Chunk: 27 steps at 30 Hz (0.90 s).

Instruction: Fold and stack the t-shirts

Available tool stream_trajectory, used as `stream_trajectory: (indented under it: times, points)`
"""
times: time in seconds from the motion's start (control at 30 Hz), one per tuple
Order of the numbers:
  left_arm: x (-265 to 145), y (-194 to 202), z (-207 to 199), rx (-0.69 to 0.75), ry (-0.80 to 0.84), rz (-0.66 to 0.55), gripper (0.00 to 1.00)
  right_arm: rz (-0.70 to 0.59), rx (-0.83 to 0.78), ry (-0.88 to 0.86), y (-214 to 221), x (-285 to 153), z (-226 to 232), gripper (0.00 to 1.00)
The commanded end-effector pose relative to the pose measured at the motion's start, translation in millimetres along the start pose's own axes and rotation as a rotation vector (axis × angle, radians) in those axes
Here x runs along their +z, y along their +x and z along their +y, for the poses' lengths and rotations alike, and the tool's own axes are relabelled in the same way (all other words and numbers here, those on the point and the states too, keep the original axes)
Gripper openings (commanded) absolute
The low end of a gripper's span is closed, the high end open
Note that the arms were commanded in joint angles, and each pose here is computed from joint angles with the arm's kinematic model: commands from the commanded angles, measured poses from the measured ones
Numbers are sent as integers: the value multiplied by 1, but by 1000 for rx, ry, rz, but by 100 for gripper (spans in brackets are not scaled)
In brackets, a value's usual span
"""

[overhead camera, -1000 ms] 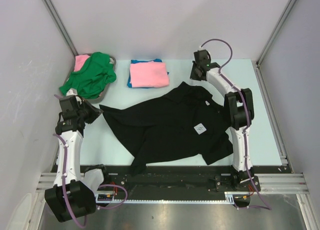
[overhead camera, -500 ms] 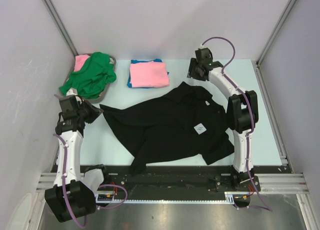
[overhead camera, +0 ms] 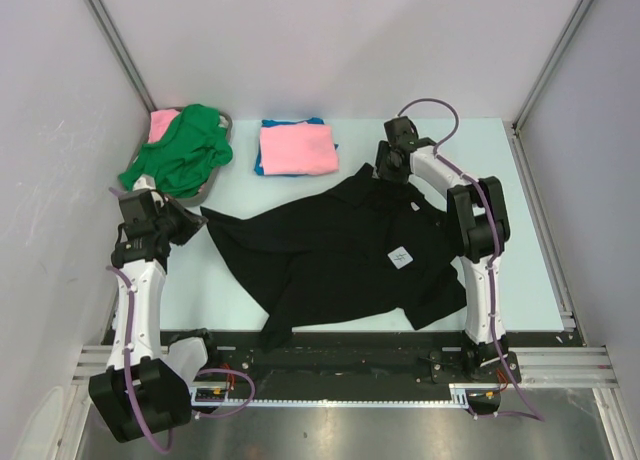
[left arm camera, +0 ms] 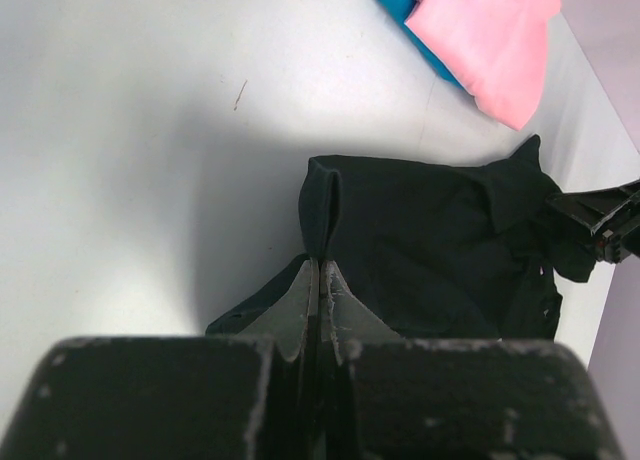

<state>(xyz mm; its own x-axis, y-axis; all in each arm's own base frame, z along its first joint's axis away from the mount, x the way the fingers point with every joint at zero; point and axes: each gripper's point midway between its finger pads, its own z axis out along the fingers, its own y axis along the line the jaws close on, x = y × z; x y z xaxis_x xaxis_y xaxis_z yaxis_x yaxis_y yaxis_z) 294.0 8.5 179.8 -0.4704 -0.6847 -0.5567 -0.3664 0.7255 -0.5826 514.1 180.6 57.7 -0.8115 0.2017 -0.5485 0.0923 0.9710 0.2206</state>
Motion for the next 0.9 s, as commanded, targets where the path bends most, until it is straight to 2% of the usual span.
stream_trajectory:
  times: [0.0,0.13,0.23,0.27,0.33,0.37,0.43,0.67,0.87]
  points:
    - [2,-5,-4,-2,28,-19,0,-15,23,-9,-5,10,1,51]
    - [2,-4,-3,-1,26,-20,0,-12,24,0,-5,22,-2,49]
    - [3,-6,-3,-1,23,-23,0,-20,30,5,-10,27,-2,41]
    - [4,-6,-2,0,19,-22,0,-19,33,10,-10,30,-4,32]
    - [3,-7,-2,-1,20,-24,0,-35,41,13,-16,31,-4,23]
    - [3,-7,-2,1,19,-25,0,-37,41,13,-17,33,-3,12]
    - [4,-7,-1,1,15,-23,0,-62,44,14,-27,30,-1,2]
    - [3,-9,-3,7,18,-26,0,-172,12,18,-63,-3,8,0]
    - [-3,-10,-7,13,28,-34,0,-313,-10,-15,-101,-62,23,0]
